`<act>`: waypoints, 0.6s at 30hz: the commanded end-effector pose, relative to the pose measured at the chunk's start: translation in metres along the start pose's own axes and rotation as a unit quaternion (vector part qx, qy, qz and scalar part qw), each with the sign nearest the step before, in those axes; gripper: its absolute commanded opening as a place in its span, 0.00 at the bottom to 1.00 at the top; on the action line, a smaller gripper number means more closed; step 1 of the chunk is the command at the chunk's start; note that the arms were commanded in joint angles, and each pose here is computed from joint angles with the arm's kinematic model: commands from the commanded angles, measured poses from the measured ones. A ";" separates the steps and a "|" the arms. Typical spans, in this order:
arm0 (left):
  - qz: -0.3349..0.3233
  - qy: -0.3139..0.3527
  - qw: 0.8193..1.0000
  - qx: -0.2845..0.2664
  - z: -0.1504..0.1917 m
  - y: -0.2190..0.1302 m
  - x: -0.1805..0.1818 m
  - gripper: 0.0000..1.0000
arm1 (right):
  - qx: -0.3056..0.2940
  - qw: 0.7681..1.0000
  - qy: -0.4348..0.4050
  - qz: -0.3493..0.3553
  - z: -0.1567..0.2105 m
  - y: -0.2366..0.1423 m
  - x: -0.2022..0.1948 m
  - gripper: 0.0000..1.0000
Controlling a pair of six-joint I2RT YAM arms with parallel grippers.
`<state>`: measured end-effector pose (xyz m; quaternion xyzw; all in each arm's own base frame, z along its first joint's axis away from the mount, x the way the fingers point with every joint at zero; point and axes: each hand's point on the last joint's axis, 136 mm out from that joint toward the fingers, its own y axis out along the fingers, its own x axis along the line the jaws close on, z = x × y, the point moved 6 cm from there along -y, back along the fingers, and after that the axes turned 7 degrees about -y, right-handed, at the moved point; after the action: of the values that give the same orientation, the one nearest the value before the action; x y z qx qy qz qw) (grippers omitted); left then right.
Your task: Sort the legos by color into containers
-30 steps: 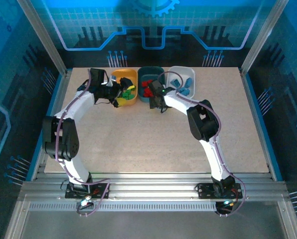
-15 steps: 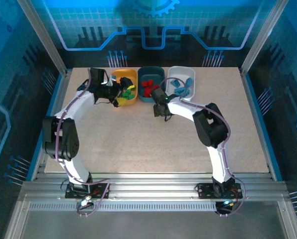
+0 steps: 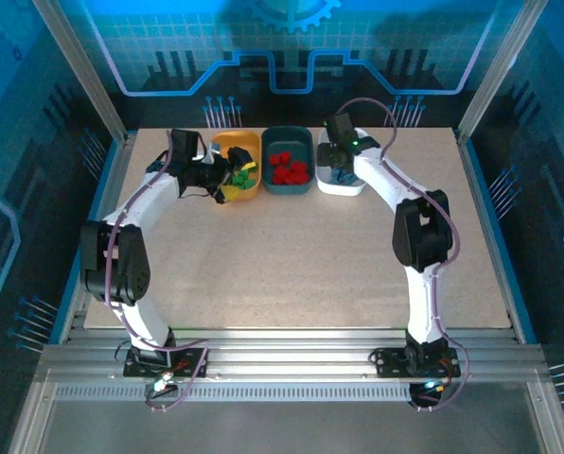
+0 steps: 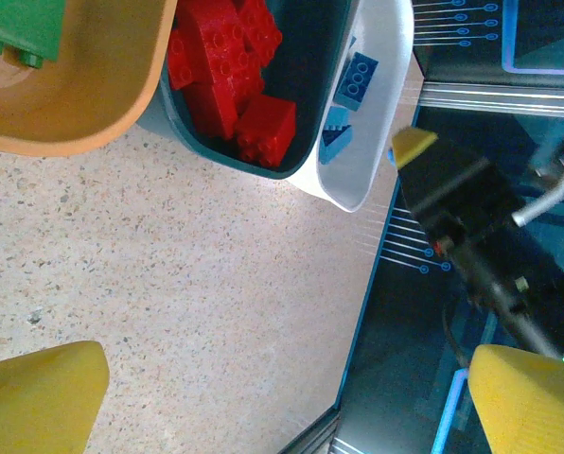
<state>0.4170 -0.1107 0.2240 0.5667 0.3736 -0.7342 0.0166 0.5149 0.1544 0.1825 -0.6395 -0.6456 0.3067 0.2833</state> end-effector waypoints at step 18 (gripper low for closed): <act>0.015 0.046 0.999 -0.007 0.007 -0.012 -0.021 0.99 | -0.043 0.996 -0.037 -0.064 0.010 -0.087 0.018 0.83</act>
<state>0.4170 -0.1108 0.2242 0.5701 0.3737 -0.7316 0.0150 0.4792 0.1530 0.2422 -0.6259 -0.6811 0.2840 0.2523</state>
